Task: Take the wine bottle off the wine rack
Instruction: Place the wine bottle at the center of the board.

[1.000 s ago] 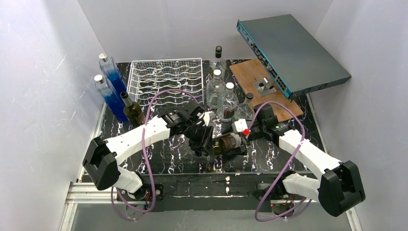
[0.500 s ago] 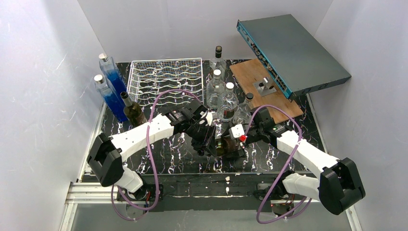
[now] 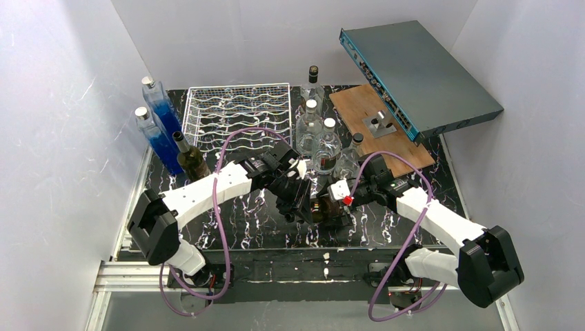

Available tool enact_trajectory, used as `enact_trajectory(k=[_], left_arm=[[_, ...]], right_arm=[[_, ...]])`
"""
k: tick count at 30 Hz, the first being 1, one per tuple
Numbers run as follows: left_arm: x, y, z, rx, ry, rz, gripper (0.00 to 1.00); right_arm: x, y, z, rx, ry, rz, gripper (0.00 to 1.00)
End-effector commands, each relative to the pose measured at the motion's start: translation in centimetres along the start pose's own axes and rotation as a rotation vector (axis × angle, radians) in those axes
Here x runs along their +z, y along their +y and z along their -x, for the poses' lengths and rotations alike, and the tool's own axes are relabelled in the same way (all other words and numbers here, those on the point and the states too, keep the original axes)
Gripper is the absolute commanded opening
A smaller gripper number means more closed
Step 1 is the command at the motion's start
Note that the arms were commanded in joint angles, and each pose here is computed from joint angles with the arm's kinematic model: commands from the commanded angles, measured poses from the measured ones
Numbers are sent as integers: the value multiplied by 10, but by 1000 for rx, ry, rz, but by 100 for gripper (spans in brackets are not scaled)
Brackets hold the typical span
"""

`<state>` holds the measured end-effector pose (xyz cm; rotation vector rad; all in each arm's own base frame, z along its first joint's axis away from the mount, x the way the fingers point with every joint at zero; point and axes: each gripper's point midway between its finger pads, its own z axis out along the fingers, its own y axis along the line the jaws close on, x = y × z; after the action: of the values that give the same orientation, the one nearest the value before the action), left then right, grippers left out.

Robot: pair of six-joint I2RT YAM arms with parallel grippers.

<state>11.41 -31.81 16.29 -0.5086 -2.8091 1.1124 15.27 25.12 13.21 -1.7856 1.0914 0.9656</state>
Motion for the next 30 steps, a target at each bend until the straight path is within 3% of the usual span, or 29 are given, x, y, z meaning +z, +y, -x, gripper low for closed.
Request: enact_trajectory(k=[1, 25, 30], left_arm=[[-15, -35, 7, 90, -17, -118, 0], [-14, -46, 11, 76, 18, -149, 0], [-13, -44, 11, 69, 11, -137, 0]], right_arm=[[2, 4, 0, -8, -7, 18, 98], [5, 0, -11, -17, 54, 2, 98], [6, 0, -9, -12, 46, 7, 92]])
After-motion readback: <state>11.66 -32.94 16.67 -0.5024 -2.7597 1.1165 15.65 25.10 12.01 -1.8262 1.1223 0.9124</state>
